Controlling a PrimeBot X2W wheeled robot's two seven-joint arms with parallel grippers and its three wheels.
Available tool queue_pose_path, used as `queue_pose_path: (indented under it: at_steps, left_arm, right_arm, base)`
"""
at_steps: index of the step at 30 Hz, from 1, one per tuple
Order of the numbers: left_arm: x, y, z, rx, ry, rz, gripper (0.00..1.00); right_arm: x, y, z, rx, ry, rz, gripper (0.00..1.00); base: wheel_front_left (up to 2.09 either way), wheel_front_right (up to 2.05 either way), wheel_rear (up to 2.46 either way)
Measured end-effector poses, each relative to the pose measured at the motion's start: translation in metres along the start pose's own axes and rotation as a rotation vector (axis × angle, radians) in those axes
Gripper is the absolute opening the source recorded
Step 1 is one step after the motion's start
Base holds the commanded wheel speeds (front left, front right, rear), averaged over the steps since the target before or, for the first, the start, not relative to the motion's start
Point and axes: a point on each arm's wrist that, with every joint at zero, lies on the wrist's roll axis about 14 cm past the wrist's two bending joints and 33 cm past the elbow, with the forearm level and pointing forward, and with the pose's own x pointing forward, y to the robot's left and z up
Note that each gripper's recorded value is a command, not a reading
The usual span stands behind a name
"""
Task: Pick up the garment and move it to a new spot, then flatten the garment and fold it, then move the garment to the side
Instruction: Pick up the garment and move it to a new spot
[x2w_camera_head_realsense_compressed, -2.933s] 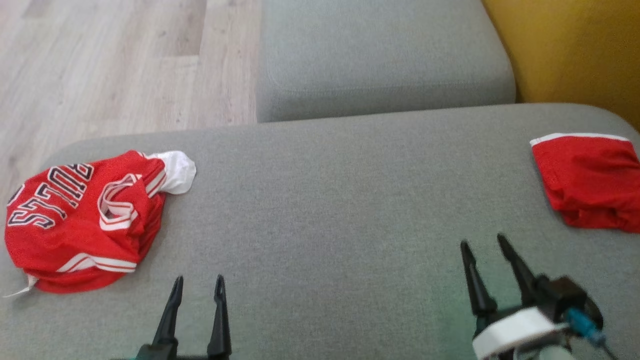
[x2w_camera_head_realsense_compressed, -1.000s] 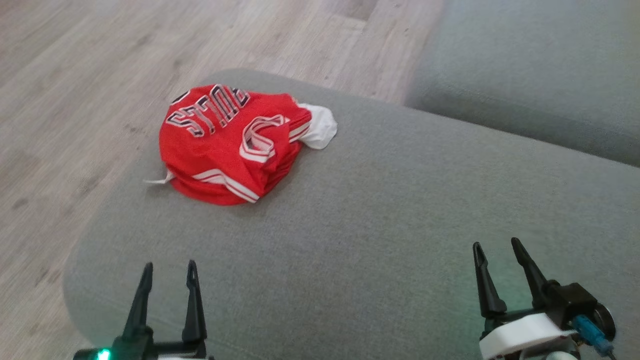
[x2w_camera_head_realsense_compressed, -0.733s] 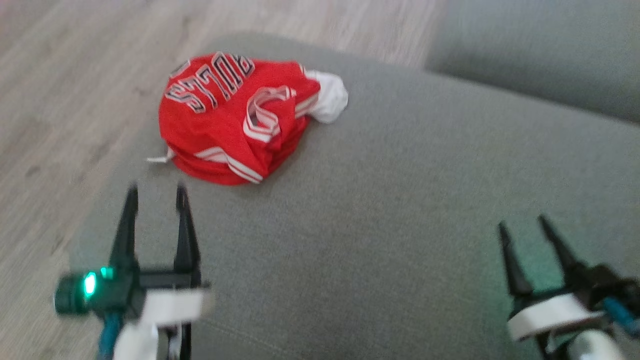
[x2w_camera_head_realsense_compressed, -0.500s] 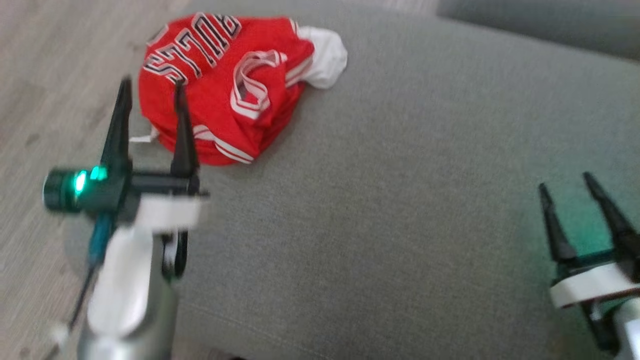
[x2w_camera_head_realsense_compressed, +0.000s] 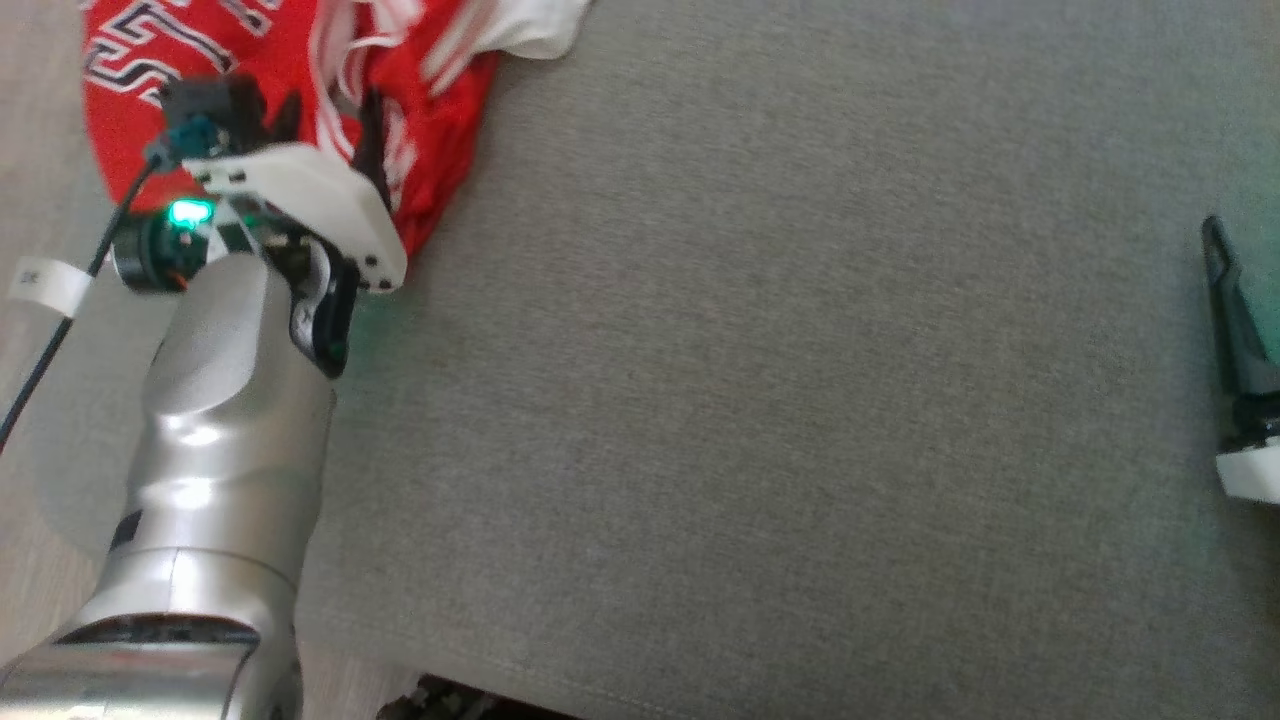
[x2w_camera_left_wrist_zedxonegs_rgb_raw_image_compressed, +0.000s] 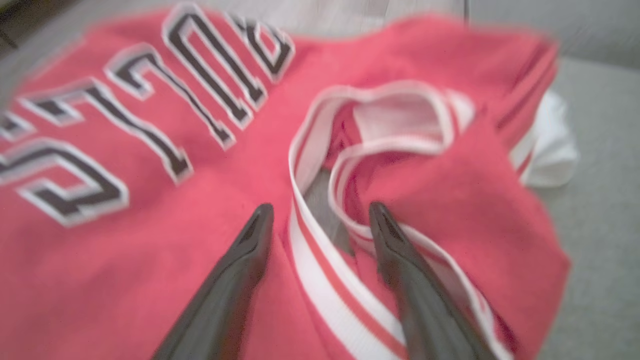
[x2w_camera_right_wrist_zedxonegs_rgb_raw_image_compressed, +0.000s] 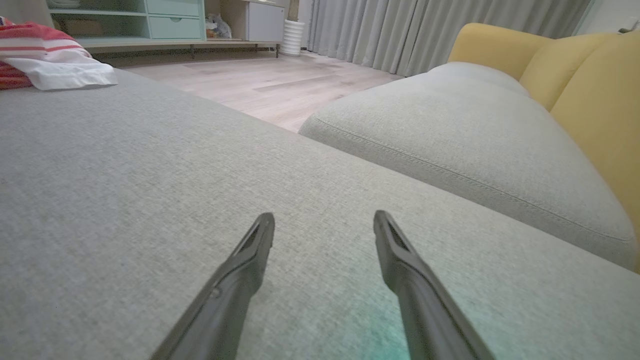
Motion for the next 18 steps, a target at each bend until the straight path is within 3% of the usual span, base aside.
queue_pose_path:
  at_steps: [3,4,5,6,11,18]
  left_arm:
    - [0.012,-0.004,-0.034,-0.006,0.123,-0.002,1.0]
    - [0.016,-0.005,-0.035,-0.014,0.129,-0.004,0.73]
    - [0.021,-0.005,-0.032,-0.022,0.129,-0.007,0.22]
    - [0.025,-0.006,-0.027,-0.019,0.11,-0.008,0.0]
    - [0.026,-0.009,-0.008,0.004,-0.011,-0.018,0.0]
    - [0.003,-0.004,0.081,0.106,-0.283,-0.047,0.0]
  right_arm:
    - [-0.002,-0.011,-0.005,0.003,0.001,-0.029,1.0]
    - [-0.002,-0.013,-0.007,0.003,0.002,-0.036,1.0]
    - [-0.003,-0.015,-0.008,0.004,0.004,-0.041,1.0]
    - [-0.004,-0.017,-0.009,0.004,0.005,-0.047,1.0]
    - [-0.008,-0.021,-0.006,0.013,0.005,-0.074,1.0]
    - [-0.024,0.001,0.018,0.078,-0.022,-0.095,1.0]
  base:
    - [0.0,0.0,0.0]
    - [0.0,0.0,0.0]
    - [0.0,0.0,0.0]
    - [0.0,0.0,0.0]
    - [0.0,0.0,0.0]
    - [0.0,0.0,0.0]
